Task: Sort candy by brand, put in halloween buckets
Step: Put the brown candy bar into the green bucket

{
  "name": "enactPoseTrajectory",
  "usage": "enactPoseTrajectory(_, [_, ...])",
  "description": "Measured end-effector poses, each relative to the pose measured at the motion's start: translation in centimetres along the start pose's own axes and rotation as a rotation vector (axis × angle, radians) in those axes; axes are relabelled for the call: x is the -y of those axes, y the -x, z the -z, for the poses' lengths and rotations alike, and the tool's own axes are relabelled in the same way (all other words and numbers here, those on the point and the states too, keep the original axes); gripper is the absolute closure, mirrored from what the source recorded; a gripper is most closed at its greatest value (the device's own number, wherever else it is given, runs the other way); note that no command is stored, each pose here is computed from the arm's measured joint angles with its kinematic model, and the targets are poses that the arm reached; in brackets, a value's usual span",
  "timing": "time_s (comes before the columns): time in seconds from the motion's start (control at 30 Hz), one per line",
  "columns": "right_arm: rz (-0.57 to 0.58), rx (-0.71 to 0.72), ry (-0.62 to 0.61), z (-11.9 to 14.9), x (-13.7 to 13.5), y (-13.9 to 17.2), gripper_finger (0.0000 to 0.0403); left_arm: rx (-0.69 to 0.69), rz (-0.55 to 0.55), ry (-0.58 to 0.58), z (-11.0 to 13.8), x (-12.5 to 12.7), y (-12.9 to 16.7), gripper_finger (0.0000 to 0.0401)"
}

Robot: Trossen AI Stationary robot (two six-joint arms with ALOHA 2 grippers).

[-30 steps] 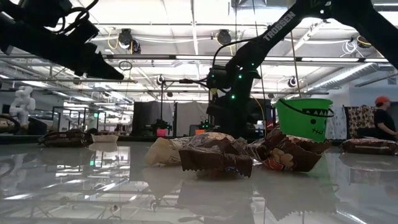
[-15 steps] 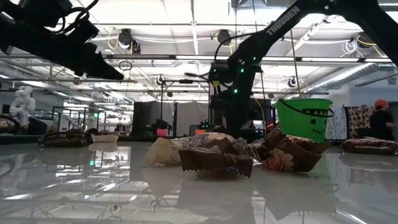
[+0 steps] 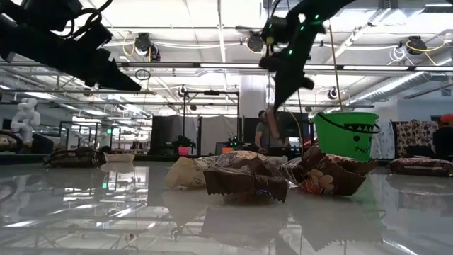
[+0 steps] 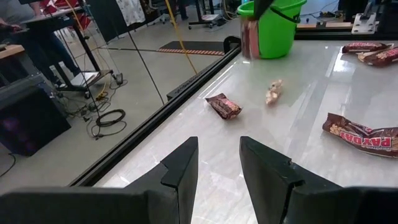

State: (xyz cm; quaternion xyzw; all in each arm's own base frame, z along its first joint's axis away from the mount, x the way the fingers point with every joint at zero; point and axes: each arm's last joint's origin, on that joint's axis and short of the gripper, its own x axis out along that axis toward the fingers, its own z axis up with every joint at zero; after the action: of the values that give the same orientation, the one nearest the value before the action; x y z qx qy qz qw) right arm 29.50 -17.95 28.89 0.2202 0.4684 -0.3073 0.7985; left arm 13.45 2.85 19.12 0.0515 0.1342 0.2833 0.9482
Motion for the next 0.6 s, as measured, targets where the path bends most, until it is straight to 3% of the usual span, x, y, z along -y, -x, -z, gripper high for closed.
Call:
enactPoseTrajectory(0.17, [0.018, 0.078, -0.018, 0.5, 0.4, 3.6, 0.0403, 0.000, 0.000, 0.001, 0.0, 0.0, 0.0, 0.0273])
enactPoseTrajectory(0.37, [0.146, 0.114, -0.061, 1.8, 1.6, 7.1, 0.0403, 0.000, 0.000, 0.001, 0.0, 0.0, 0.0, 0.0273])
enactPoseTrajectory(0.6, [0.323, 0.086, -0.152, 3.2, 3.2, 8.8, 0.0403, 0.001, 0.000, 0.002, 0.0, 0.0, 0.0, 0.0273])
